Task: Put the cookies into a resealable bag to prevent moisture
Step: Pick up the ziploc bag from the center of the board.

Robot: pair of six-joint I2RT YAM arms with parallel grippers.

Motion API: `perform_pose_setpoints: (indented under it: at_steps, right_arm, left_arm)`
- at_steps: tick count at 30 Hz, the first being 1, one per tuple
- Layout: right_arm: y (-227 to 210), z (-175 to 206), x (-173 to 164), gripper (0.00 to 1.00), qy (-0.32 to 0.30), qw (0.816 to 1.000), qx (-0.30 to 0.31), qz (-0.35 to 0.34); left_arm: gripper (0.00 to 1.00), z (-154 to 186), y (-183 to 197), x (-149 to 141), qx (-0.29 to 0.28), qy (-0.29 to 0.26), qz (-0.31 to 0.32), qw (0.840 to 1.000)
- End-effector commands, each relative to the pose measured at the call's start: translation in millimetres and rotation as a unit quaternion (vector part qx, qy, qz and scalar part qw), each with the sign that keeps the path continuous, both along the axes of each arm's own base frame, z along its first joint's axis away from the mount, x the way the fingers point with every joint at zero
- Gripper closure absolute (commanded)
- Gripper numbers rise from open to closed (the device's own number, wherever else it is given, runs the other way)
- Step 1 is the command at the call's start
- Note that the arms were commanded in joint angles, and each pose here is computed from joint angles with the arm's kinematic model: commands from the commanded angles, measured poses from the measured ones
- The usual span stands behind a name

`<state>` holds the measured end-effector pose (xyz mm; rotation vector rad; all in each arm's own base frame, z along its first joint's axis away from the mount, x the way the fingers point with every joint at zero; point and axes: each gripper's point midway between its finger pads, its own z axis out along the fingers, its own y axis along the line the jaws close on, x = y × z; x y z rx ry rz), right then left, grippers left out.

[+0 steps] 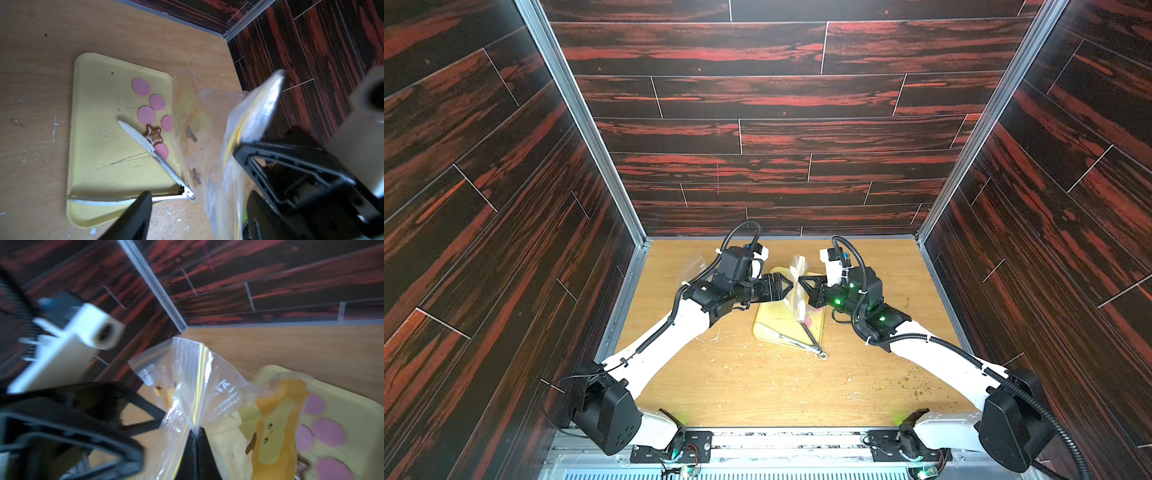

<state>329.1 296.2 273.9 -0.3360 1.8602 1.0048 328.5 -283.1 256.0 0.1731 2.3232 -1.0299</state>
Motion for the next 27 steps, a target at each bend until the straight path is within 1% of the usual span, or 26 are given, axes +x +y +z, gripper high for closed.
perform_pose_setpoints:
  at_steps: [1,2,3,5,7,9,11,12,14,16,17,21,22,24,27]
  right_arm:
    - [5.4,14.8,-1.4,0.97,-0.014,0.999,0.034,0.011]
    - [6.6,16.2,-2.9,0.97,-0.015,0.999,0.036,0.016]
    - [8.0,17.3,-4.4,0.97,-0.014,0.999,0.040,0.022]
    - [10.8,18.1,-7.1,0.97,-0.013,0.998,0.047,0.033]
    - [13.6,14.9,-8.3,0.97,-0.005,0.998,0.050,0.041]
    - [15.1,11.4,-8.4,0.97,0.001,0.998,0.051,0.044]
    - [14.8,10.4,-8.1,0.97,0.003,0.998,0.054,0.042]
    - [14.8,10.2,-8.5,0.97,0.003,0.998,0.054,0.043]
    - [14.5,11.5,-8.9,0.97,0.001,0.997,0.056,0.044]
    - [13.1,10.1,-8.4,0.96,0.001,0.998,0.052,0.039]
    - [11.4,6.9,-6.9,0.95,0.002,0.998,0.046,0.033]
    - [4.6,-5.9,-0.8,0.92,0.008,1.000,0.007,0.009]
    - [4.0,-9.2,-0.2,0.90,0.009,1.000,0.001,0.007]
    - [4.3,-14.4,1.1,0.89,0.015,1.000,-0.007,0.007]
    - [7.8,-23.9,3.6,0.87,0.026,0.999,-0.026,0.009]
  left_arm:
    - [0.40,5.4,-1.4,-4.0,0.014,-0.007,-0.010,1.000]
    - [0.43,5.0,-1.9,-4.0,0.015,-0.008,-0.011,1.000]
    - [0.48,6.0,-2.8,-3.5,0.014,-0.009,-0.013,1.000]
    - [0.57,12.8,-9.2,-3.8,0.000,-0.012,-0.025,1.000]
    - [0.60,27.5,-19.9,-5.7,-0.037,-0.024,-0.044,0.998]
    - [0.65,35.1,-25.2,-7.5,-0.051,-0.032,-0.054,0.997]
    - [0.68,32.0,-25.7,-8.6,-0.046,-0.029,-0.059,0.997]
    - [0.71,29.4,-25.3,-8.9,-0.042,-0.026,-0.060,0.997]
    - [0.81,24.8,-25.4,-9.0,-0.035,-0.022,-0.063,0.997]
    - [0.97,22.1,-20.5,-7.3,-0.012,-0.025,-0.057,0.998]
    - [1.00,23.6,-16.4,-6.4,0.001,-0.031,-0.051,0.998]
    - [1.00,32.8,16.7,0.2,0.078,-0.071,0.004,0.994]
    - [1.00,36.8,22.4,1.0,0.086,-0.081,0.013,0.993]
    - [1.00,44.9,26.9,-0.6,0.084,-0.094,0.021,0.992]
    - [1.00,49.4,33.3,-3.1,0.093,-0.096,0.029,0.991]
